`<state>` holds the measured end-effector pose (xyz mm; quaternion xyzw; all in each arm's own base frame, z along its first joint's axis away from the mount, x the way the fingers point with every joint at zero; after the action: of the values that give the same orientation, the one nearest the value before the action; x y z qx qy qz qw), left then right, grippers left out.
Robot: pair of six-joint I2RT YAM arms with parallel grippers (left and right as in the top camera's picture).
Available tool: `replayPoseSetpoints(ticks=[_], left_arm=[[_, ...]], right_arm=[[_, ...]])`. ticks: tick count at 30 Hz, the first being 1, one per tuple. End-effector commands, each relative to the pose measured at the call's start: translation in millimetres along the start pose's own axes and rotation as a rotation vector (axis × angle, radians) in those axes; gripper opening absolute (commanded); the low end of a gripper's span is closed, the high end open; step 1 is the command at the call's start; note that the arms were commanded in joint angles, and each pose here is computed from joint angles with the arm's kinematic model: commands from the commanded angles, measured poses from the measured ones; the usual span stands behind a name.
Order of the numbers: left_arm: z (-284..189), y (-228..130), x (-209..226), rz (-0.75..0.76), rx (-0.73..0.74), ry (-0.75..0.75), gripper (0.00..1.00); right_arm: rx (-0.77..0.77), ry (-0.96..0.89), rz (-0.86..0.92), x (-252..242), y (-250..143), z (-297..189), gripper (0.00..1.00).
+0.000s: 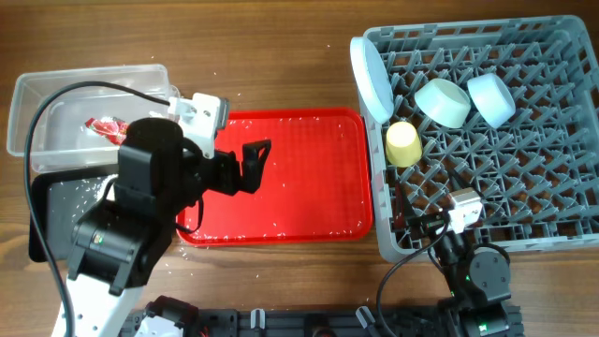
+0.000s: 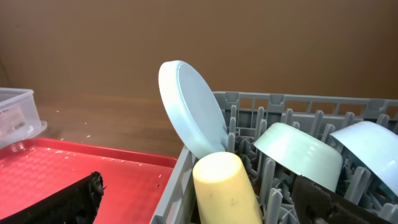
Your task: Sort waste into correct bins and load items into the dishwasher rack
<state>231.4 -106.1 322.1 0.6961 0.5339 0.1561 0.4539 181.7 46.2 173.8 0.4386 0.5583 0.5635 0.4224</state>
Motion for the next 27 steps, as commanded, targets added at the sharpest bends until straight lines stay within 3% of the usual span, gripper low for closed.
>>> replayPoseSetpoints(ticks=[1, 13, 27], left_arm=[[-19, -5, 2, 0.094, -0.059, 0.000, 1.00], [-64, -85, 34, 0.082, -0.248, 0.159, 1.00], [-12, -153, 62, 0.090, -0.354, 0.140, 1.00]], right_arm=[[-0.008, -0.011, 0.011, -2, 1, 0, 1.00], [-0.008, -0.011, 0.011, -2, 1, 0, 1.00], [-0.006, -0.011, 0.011, -2, 1, 0, 1.00]])
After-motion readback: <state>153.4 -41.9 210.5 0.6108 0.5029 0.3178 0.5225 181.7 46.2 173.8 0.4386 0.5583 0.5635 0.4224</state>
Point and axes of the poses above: each gripper's point midway between its finger pads, its own z axis out along the fingers, its own x axis along the line the jaws close on, y = z × x, the point moved 6 cm from there along -z, back along the fingers
